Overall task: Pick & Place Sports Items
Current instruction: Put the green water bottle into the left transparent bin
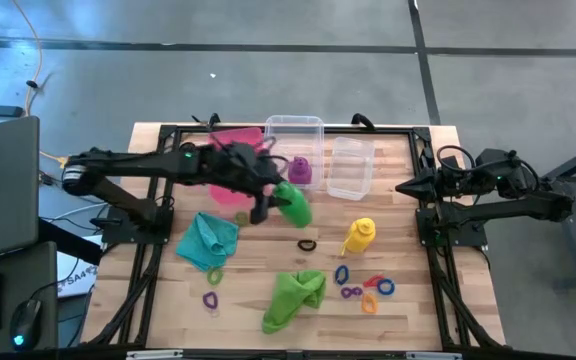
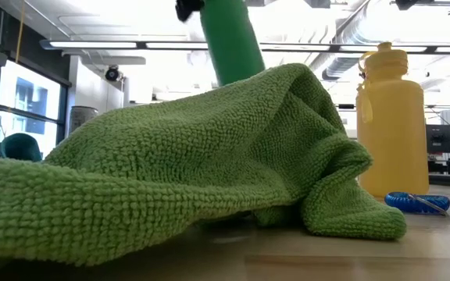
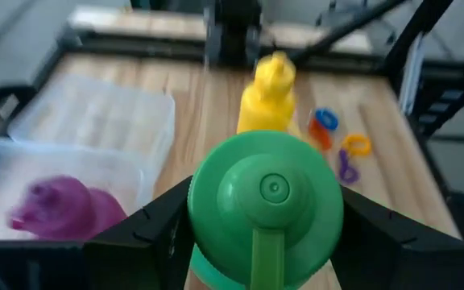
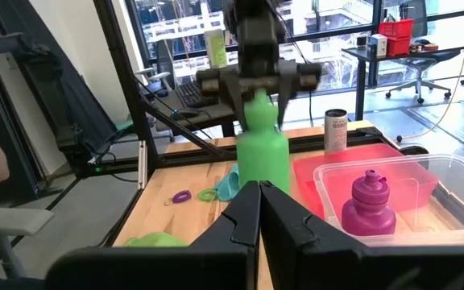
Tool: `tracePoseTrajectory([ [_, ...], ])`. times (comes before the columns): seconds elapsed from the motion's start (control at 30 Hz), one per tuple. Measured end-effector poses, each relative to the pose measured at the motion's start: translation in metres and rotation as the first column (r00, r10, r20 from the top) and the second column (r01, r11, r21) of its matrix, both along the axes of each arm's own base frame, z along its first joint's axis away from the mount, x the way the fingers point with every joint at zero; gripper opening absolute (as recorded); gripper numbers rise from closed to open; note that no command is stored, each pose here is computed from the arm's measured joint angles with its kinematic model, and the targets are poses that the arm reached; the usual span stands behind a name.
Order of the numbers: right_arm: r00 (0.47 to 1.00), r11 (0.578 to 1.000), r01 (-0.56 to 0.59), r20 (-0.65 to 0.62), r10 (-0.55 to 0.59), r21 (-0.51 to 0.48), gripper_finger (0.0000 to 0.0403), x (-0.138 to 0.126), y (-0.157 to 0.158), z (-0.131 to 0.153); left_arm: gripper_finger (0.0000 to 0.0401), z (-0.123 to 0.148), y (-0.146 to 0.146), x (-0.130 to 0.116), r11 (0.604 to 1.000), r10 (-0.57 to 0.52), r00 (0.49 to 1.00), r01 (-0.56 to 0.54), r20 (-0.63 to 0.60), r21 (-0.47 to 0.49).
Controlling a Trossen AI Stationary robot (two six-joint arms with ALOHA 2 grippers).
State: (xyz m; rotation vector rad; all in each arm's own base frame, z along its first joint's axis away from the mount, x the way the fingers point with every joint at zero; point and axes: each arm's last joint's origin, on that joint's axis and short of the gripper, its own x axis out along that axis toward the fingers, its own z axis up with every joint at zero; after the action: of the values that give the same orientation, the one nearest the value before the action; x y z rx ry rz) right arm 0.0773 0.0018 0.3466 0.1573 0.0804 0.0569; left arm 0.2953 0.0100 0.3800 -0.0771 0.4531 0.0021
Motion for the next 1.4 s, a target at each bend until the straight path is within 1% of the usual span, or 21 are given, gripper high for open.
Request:
tracePoseTrajectory([
  [0.13, 1.0, 1.0, 0.0, 0.0, 0.0, -0.001, 0.0, 0.0, 0.0, 0.0, 0.0209, 0.024, 0.0, -0.026, 0.999, 0.03, 0.995, -0.033, 0.091, 0.031],
  [0.2, 1.0, 1.0, 0.0, 0.0, 0.0, -0.001, 0.0, 0.0, 0.0, 0.0, 0.0213, 0.033, 0.001, -0.037, 0.997, 0.054, 0.991, -0.06, 0.126, 0.049],
  [0.3, 1.0, 1.0, -0.007, 0.0, 0.007, -0.001, 0.0, 0.0, 0.0, 0.0, 0.0224, 0.04, 0.002, -0.048, 0.988, 0.096, 0.983, -0.113, 0.156, 0.106],
  [0.4, 1.0, 1.0, -0.026, 0.002, 0.026, 0.0, 0.0, 0.0, 0.001, 0.0, 0.0224, 0.042, 0.005, -0.051, 0.972, 0.151, 0.975, -0.177, 0.162, 0.157],
  [0.47, 1.0, 1.0, -0.026, 0.002, 0.026, 0.0, 0.0, 0.0, 0.001, 0.0, 0.0218, 0.042, 0.01, -0.052, 0.963, 0.171, 0.973, -0.199, 0.158, 0.18],
  [0.6, 1.0, 1.0, -0.026, 0.002, 0.026, 0.003, 0.0, 0.0, 0.001, 0.0, 0.0214, 0.04, 0.025, -0.051, 0.948, 0.23, 0.961, -0.257, 0.151, 0.188],
  [0.73, 1.0, 1.0, -0.025, 0.002, 0.025, 0.003, 0.0, 0.0, 0.001, 0.0, 0.0222, 0.038, 0.042, -0.055, 0.928, 0.302, 0.945, -0.322, 0.123, 0.19],
  [0.87, 1.0, 1.0, -0.026, 0.002, 0.026, 0.003, 0.0, 0.0, 0.001, 0.0, 0.0219, 0.034, 0.058, -0.061, 0.904, 0.375, 0.923, -0.384, 0.082, 0.189],
  [1.0, 1.0, 1.0, -0.025, 0.002, 0.025, 0.003, 0.0, 0.0, 0.001, 0.0, 0.0217, 0.029, 0.072, -0.059, 0.884, 0.423, 0.904, -0.426, 0.061, 0.19],
  [1.2, 1.0, 1.0, -0.023, 0.003, 0.023, 0.001, 0.0, 0.0, 0.001, 0.0, 0.0221, 0.014, 0.092, -0.04, 0.863, 0.466, 0.884, -0.46, 0.019, 0.211],
  [1.27, 1.0, 1.0, -0.023, 0.003, 0.023, 0.001, 0.0, 0.0, 0.001, 0.0, 0.0221, 0.006, 0.098, -0.032, 0.86, 0.475, 0.88, -0.463, -0.006, 0.214],
  [1.4, 1.0, 1.0, -0.023, 0.003, 0.023, 0.0, 0.0, 0.0, 0.001, 0.0, 0.0221, -0.004, 0.107, -0.018, 0.864, 0.467, 0.884, -0.454, -0.011, 0.216],
])
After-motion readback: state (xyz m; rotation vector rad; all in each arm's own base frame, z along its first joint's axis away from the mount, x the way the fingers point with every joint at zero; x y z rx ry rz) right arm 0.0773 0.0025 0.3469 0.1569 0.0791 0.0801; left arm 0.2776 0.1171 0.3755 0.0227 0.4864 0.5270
